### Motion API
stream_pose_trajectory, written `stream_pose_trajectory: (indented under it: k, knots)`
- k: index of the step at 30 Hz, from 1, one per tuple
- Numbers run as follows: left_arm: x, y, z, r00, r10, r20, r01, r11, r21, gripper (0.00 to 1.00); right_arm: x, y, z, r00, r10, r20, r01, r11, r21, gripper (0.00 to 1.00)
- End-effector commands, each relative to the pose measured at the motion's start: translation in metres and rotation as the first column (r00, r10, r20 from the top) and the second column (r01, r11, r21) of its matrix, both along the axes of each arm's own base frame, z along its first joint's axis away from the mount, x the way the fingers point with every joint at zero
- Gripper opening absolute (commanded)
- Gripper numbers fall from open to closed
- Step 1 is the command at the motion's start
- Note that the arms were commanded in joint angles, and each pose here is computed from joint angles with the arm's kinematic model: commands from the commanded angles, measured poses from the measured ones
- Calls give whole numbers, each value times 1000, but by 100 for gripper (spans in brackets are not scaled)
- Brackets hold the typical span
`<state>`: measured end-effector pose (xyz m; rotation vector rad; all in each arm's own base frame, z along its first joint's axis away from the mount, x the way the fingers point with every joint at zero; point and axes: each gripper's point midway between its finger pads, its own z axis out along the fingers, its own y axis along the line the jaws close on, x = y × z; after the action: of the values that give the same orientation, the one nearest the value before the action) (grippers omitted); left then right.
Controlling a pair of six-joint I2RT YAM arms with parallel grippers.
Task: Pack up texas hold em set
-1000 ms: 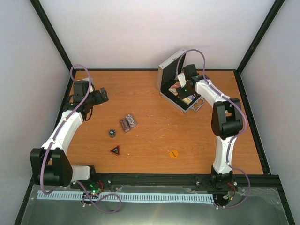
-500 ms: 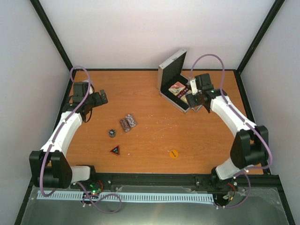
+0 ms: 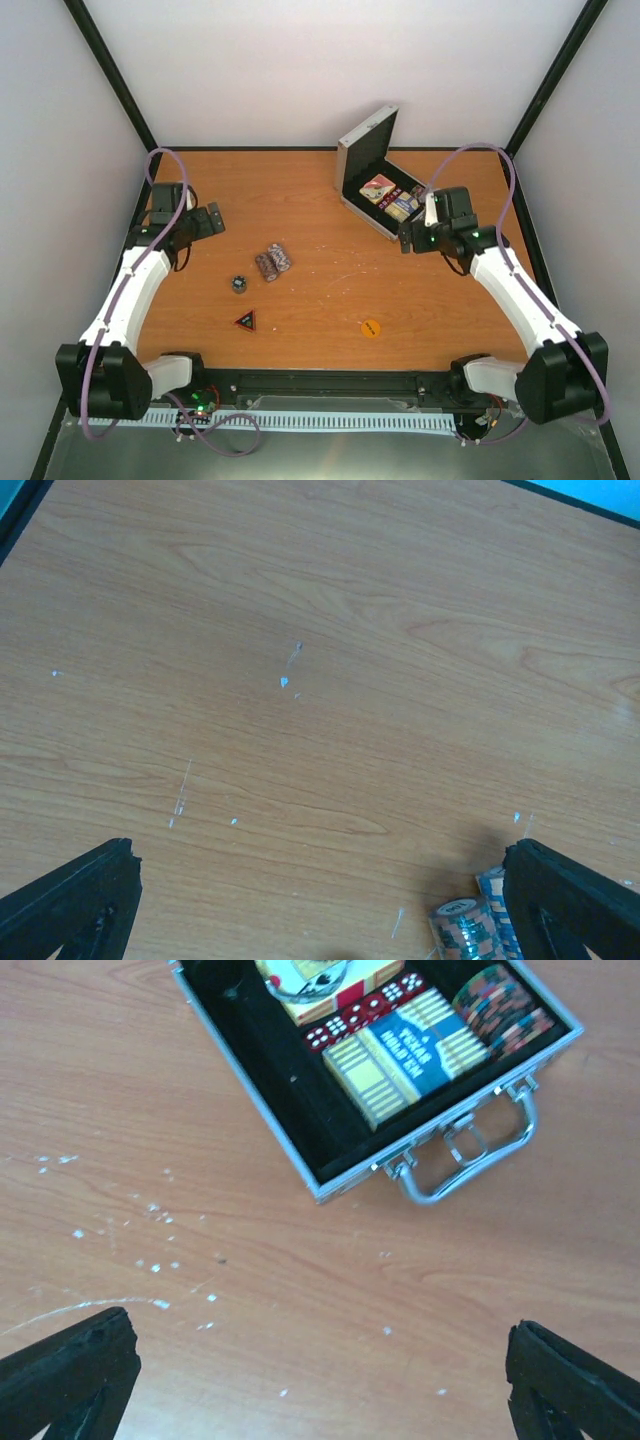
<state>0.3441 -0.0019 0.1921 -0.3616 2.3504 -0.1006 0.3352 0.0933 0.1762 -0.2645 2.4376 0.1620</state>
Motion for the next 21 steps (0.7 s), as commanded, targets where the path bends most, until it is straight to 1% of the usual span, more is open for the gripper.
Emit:
stream_pose_trajectory:
  k: [1, 3, 5, 6, 7, 10, 13, 16, 18, 21]
  knots:
    - [-13, 2, 14, 1000, 19, 21, -19, 1000, -4, 100, -19, 14, -2, 1000, 12, -16, -9, 988, 155, 100]
    - [-15, 2, 17, 999, 27, 25, -27, 1000, -15, 100, -30, 31, -16, 990, 96, -100, -73, 974, 215, 100]
    - [-16, 1, 23, 998, 32, 46, -31, 999, -30, 100, -42, 45, -34, 964, 173, -201, -114, 955, 272, 100]
    - [-16, 1, 27, 998, 36, 59, -34, 999, -38, 100, -47, 51, -43, 951, 193, -241, -120, 950, 289, 97]
    - [-16, 0, 28, 997, 40, 69, -36, 998, -47, 100, -51, 56, -47, 946, 205, -252, -129, 949, 287, 95]
    - [-13, -6, 32, 995, 25, 99, -17, 997, -82, 100, -55, 66, -46, 950, 206, -234, -156, 964, 216, 93]
    - [-9, -11, 33, 993, 8, 120, 3, 995, -97, 100, -66, 75, -58, 946, 188, -263, -156, 978, 136, 87]
    - [-5, -14, 33, 989, -25, 143, 39, 995, -91, 100, -87, 87, -78, 934, 180, -309, -177, 984, 36, 81]
    - [-5, -19, 31, 989, -61, 134, 74, 993, -94, 100, -104, 95, -90, 928, 168, -333, -187, 982, -28, 79]
    - [-8, -23, 26, 989, -94, 113, 104, 991, -87, 100, -133, 102, -106, 920, 135, -369, -175, 982, -77, 77]
